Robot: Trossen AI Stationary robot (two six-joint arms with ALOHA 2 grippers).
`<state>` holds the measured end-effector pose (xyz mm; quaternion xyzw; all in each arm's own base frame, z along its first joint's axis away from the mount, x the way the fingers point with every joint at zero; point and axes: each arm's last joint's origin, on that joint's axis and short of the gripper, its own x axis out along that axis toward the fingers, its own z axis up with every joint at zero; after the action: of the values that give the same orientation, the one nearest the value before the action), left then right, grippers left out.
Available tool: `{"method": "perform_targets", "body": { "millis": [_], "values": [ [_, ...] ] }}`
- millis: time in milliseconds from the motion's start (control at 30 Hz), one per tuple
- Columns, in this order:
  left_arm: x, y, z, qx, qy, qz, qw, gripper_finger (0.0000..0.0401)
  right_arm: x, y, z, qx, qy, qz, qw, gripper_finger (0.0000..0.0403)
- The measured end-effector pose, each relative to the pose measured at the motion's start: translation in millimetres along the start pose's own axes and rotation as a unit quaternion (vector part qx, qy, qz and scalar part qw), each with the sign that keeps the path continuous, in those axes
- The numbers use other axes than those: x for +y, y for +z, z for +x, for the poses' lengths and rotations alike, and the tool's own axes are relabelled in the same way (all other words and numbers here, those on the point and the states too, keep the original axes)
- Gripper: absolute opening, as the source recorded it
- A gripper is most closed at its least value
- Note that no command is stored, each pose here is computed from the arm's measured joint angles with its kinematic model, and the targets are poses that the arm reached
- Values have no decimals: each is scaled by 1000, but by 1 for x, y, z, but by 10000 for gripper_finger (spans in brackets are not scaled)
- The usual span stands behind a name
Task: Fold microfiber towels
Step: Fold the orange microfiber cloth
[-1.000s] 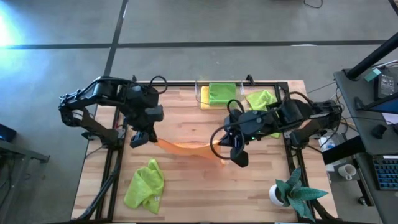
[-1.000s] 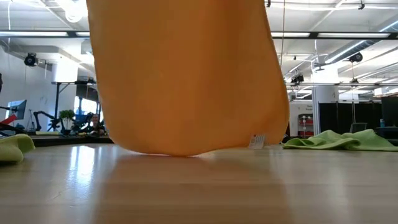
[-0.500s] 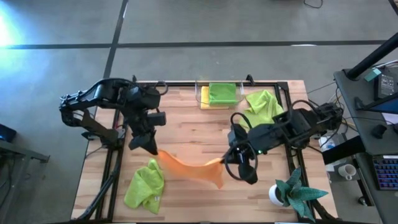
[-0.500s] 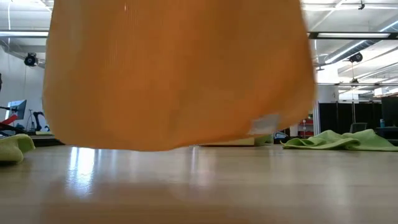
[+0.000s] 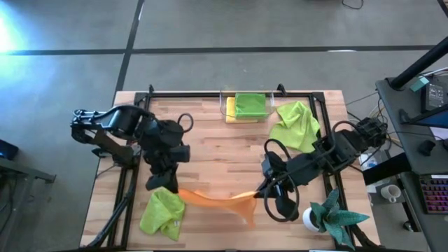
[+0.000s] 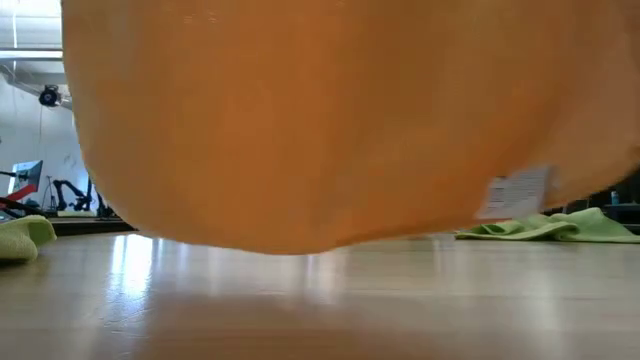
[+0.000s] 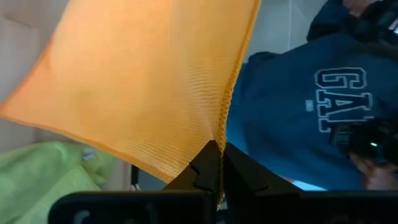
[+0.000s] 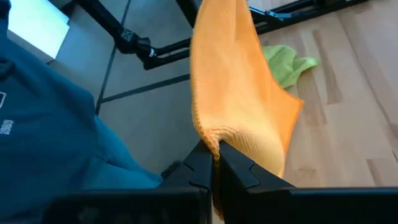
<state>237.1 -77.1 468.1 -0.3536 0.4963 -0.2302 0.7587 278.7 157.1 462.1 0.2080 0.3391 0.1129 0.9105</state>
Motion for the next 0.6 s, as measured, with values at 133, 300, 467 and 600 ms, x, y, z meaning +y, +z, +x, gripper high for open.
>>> {"method": "perform_targets", "body": {
  "millis": [133,300,467,600],
  "values": [
    [2,3,3,-8,15,24,1000,0,-2,-1,1,1,-12,-6,1000,8],
    [9,9,3,-30,52,51,997,0,-17,-7,10,28,-69,-13,997,8],
    [19,15,-3,-72,125,87,986,0,-38,-13,16,48,-160,-2,986,8],
    [31,23,-8,-106,198,121,967,0,-51,-14,19,53,-209,0,976,8]
  ]
}}
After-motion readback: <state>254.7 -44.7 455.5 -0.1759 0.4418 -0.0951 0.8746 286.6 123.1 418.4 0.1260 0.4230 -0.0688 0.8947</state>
